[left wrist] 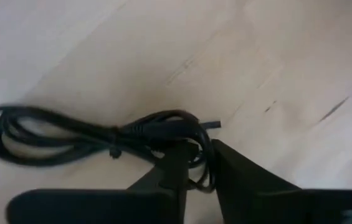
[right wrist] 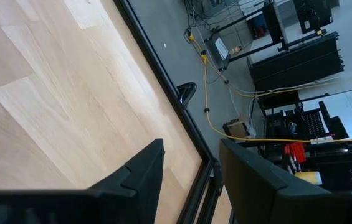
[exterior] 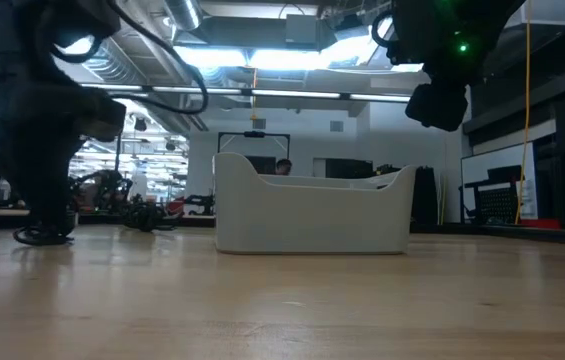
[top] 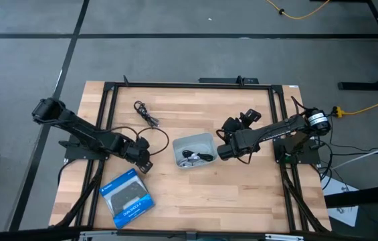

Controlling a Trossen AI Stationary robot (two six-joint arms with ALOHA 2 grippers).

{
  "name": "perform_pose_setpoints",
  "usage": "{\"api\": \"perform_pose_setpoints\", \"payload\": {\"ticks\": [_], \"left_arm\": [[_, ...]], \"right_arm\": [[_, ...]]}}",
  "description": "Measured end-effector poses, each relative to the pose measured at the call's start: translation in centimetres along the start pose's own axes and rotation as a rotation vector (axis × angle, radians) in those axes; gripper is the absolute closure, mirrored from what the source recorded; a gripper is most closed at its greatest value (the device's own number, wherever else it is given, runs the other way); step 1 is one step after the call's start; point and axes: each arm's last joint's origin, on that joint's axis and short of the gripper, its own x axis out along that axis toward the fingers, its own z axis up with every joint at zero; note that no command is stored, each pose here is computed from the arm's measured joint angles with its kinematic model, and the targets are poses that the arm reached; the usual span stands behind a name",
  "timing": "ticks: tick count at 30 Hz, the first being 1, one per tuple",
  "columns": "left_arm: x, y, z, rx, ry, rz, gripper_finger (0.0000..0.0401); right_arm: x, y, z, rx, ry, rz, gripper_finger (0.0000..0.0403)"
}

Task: Pick and place USB-C Cables
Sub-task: Put the bottom black charger cable into the gray bin

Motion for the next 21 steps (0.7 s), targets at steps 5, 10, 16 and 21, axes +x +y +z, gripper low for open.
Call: {"api": "perform_pose_setpoints", "payload": {"ticks": [5, 10, 16, 21], "left_arm": [[0.8, -0.2, 0.5, 0.169, -0.053, 0.016, 0.0395], [0.8, -1.2, 1.5, 0.381, -0.235, -0.003, 0.0400], [-0.1, -1.8, 2.1, 0.492, -0.368, 0.038, 0.0400], [-1.5, -3.3, 3.3, 0.548, -0.489, 0.077, 0.0401]], "right_arm": [[0.0, 0.0, 0.0, 0.003, 0.003, 0.005, 0.0244], [0.0, 0.1, 0.0, 0.005, 0.003, 0.006, 0.0244], [0.0, 0.1, 0.0, 0.006, 0.002, 0.006, 0.0244], [0.0, 0.1, 0.1, 0.012, 0.000, 0.010, 0.0244]]}}
